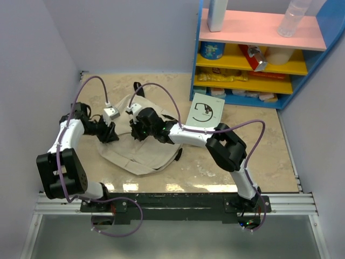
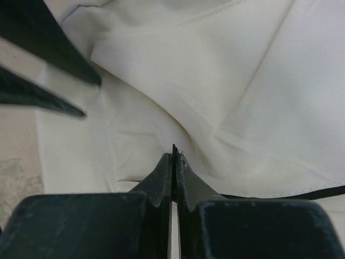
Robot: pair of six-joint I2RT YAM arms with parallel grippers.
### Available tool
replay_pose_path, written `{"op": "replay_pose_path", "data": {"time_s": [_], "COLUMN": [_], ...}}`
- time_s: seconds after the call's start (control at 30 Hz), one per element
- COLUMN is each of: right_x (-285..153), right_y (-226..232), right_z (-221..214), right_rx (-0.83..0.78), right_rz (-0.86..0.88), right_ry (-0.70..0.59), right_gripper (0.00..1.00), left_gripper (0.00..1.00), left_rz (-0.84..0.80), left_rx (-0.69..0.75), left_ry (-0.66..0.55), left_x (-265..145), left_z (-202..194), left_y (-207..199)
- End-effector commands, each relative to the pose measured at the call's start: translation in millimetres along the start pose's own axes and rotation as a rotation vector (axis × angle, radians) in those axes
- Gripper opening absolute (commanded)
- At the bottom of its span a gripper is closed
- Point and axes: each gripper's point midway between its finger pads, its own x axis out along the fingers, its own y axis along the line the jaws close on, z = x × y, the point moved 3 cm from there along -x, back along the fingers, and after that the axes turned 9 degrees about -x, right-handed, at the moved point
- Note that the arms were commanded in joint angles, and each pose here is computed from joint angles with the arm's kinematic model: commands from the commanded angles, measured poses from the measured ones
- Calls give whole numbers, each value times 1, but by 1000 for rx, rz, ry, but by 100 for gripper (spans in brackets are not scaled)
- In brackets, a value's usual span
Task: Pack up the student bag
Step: Zip the student bag at the center of the board.
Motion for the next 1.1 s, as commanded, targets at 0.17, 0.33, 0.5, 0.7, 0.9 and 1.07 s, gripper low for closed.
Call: {"op": "replay_pose_path", "data": {"time_s": [0.17,0.33,0.5,0.7,0.9,1.07], "right_x": [-5,-2,-5,-12,-18,-17], "right_y": [20,25,27,32,34,30], "right_z": [87,90,91,101,103,101], "right_rx": [73,91,101,109,128,133], "right_rz": [97,121,134,162,173,161], "right_ry": [-220,-221,-230,-251,-265,-261], "right_gripper": [0,0,0,0,0,0], "left_gripper": [36,52,65,65,0,0], "left_rz": [-138,-77,-41,-54,-93,-137], "left_rx": [91,180,218,178,164,151], "left_ry": [-77,-142,-159,-145,-176,-171], "left_x": [17,19,22,36,41,44], "left_z": [-11,-11,-17,-28,-24,-29], "left_y": [-30,-30,-29,-20,-19,-25]}}
